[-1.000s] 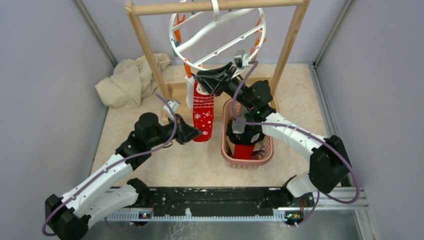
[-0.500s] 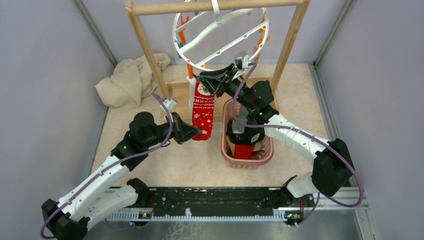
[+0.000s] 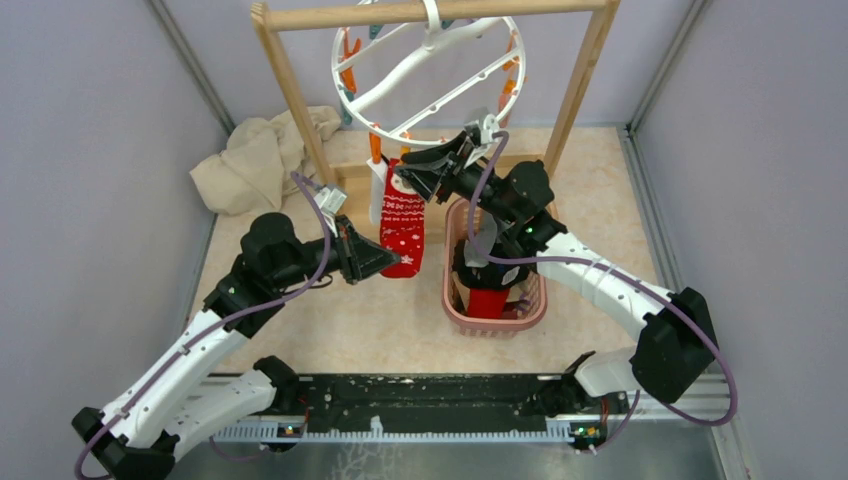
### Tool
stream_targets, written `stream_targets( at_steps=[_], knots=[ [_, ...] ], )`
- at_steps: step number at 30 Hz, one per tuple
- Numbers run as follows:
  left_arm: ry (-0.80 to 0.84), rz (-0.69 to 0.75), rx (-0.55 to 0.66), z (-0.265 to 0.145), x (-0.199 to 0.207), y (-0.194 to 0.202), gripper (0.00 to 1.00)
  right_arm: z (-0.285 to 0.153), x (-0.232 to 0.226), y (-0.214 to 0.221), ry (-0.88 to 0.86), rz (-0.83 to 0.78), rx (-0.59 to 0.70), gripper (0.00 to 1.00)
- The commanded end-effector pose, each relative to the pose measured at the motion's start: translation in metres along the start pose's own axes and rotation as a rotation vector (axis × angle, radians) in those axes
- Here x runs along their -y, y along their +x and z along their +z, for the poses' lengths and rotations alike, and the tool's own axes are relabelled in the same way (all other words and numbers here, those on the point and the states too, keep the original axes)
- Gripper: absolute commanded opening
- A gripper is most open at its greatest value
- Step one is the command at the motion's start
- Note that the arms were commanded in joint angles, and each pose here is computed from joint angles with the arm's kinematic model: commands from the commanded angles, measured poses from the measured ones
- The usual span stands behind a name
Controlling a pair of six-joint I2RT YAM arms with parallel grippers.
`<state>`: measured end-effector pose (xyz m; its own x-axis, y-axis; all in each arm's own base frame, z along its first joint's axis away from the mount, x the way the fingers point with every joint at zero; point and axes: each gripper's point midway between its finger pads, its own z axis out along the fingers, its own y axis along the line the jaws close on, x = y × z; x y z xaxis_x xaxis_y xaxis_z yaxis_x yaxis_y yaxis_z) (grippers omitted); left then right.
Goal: Remove the socks clipped to the hanger
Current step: Remove the sock from the hanger.
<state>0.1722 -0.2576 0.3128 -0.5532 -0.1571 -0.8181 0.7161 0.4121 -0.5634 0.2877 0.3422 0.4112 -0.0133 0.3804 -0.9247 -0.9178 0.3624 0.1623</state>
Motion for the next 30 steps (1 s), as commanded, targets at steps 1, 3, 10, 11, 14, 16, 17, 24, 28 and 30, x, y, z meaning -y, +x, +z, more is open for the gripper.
stream_targets(
  at_steps=[1, 3, 10, 11, 14, 16, 17, 24, 28, 30],
  knots=[
    [0.036, 0.023, -0.008, -0.007, 0.016, -0.008, 0.02, -0.004, -0.014, -0.017, -0.037, -0.047, 0.022, 0.37],
    [0.042, 0.025, -0.007, -0.009, 0.019, -0.009, 0.02, -0.005, -0.012, -0.015, -0.025, -0.052, 0.018, 0.36],
    [0.027, 0.039, 0.0, -0.018, 0.024, -0.017, 0.03, -0.009, -0.005, -0.015, -0.012, -0.055, 0.028, 0.36],
    [0.016, 0.043, 0.001, -0.019, 0.024, -0.018, 0.03, -0.011, -0.004, -0.016, -0.014, -0.052, 0.032, 0.36],
    [-0.046, 0.045, -0.001, -0.022, 0.016, -0.021, 0.04, -0.015, -0.004, -0.018, -0.025, -0.04, 0.048, 0.38],
    [-0.092, 0.044, -0.008, -0.022, 0.009, -0.022, 0.04, -0.019, -0.003, -0.02, -0.03, -0.032, 0.058, 0.4],
    [-0.112, 0.042, -0.016, -0.022, 0.005, -0.021, 0.04, -0.021, -0.004, -0.022, -0.036, -0.032, 0.065, 0.41],
    [-0.266, 0.043, -0.048, -0.02, -0.024, -0.02, 0.04, -0.027, 0.001, -0.022, -0.014, -0.034, 0.068, 0.45],
    [-0.272, 0.043, -0.06, -0.016, -0.025, -0.023, 0.04, -0.023, 0.006, -0.023, -0.004, -0.039, 0.078, 0.45],
    [-0.271, 0.042, -0.064, -0.015, -0.024, -0.023, 0.04, -0.019, 0.007, -0.024, -0.009, -0.038, 0.085, 0.45]
  ],
)
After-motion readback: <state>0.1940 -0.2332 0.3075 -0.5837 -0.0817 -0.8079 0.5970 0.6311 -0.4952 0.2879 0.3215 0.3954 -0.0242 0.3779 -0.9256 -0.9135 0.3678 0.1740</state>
